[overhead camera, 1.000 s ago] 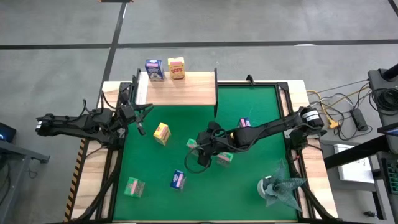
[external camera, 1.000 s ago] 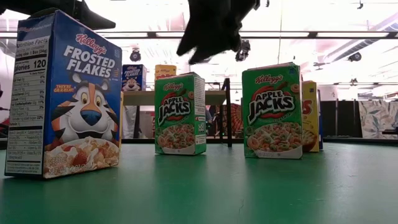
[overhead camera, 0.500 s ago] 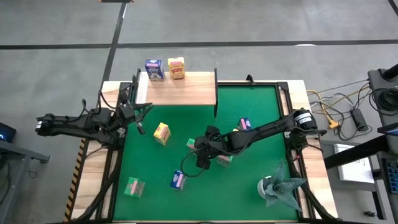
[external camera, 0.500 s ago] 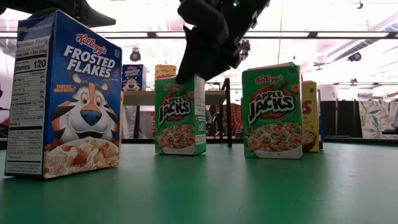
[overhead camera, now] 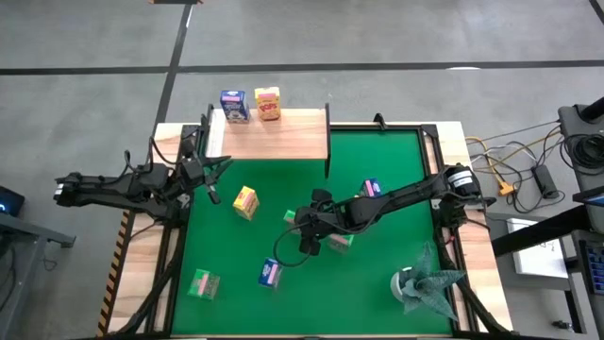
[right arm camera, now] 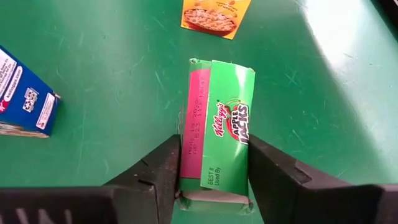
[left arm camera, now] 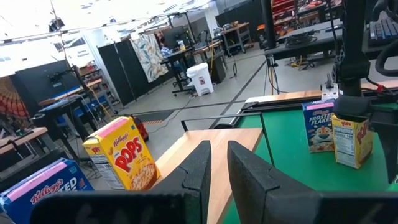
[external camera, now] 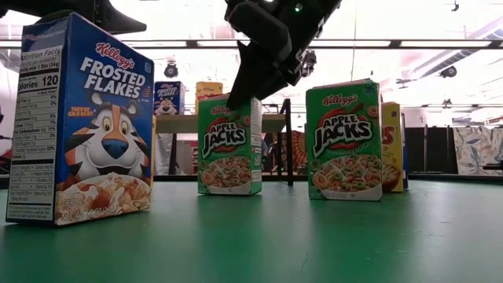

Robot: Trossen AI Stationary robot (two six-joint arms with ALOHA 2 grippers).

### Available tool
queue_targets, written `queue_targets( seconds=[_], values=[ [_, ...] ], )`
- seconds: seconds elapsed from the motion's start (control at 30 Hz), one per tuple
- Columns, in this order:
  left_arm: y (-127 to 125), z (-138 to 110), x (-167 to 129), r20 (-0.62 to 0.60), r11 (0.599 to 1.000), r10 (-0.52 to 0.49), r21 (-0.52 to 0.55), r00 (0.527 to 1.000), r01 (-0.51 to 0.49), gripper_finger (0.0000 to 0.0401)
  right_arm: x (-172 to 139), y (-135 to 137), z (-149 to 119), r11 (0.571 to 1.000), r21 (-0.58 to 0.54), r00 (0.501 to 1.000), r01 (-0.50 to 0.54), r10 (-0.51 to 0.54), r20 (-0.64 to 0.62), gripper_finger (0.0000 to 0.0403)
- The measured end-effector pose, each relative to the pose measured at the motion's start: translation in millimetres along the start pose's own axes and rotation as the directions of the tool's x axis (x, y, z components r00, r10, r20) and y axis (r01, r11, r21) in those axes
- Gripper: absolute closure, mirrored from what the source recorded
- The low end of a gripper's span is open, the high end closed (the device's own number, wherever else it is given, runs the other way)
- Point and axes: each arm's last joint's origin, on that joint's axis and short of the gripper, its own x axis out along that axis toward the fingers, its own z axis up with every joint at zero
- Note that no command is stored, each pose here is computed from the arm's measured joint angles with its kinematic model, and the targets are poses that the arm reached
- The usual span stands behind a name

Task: Stack cereal on shelf
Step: Put top right green cereal box on the shelf

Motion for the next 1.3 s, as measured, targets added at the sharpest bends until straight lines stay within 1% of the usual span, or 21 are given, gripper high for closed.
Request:
queue_targets(
  seconds=[0.2,0.3,0.43,0.57,0.77,0.87,0.97,1.1,1.2,1.3],
  values=[
    [0,0,0,0.0,1.0,0.0,0.0,1.0,0.0,0.0364,0,-1,1,1.0,-0.012,1.0,-0.018,0.018,-0.004,0.0257],
    [0,0,0,0.0,1.0,0.0,-0.005,1.0,0.0,0.0364,-6,-5,6,0.999,-0.023,1.0,-0.027,0.027,0.005,0.0259],
    [0,0,0,0.0,1.0,0.0,-0.007,1.0,0.0,0.0364,-29,-18,27,0.997,-0.023,0.997,-0.079,0.079,0.023,0.0259],
    [0,0,0,0.0,1.0,0.0,-0.007,1.0,0.0,0.0364,-54,-44,52,0.994,-0.037,0.994,-0.103,0.104,0.016,0.0262],
    [0,0,0,0.001,1.0,0.0,-0.007,1.0,0.0,0.0364,-89,-95,91,0.986,-0.129,0.991,-0.106,0.115,0.064,0.0264],
    [0,0,0,0.001,1.0,0.0,-0.007,1.0,0.0,0.0364,-102,-127,106,0.98,-0.181,0.989,-0.081,0.102,0.111,0.0264],
    [0,0,0,0.001,1.0,0.001,-0.008,1.0,-0.001,0.0364,-114,-163,117,0.977,-0.205,0.979,-0.067,0.104,0.174,0.0264],
    [0,0,0,0.001,1.0,0.0,-0.008,1.0,0.0,0.0364,-119,-213,118,0.973,-0.218,0.97,-0.075,0.122,0.212,0.0264],
    [0,0,0,0.001,1.0,0.0,-0.008,1.0,0.0,0.0364,-120,-251,112,0.973,-0.222,0.967,-0.068,0.119,0.224,0.0264],
    [0,0,0,0.001,1.0,0.0,0.002,1.0,0.0,0.0364,-121,-284,103,0.974,-0.221,0.968,-0.042,0.094,0.234,0.0264]
  ],
)
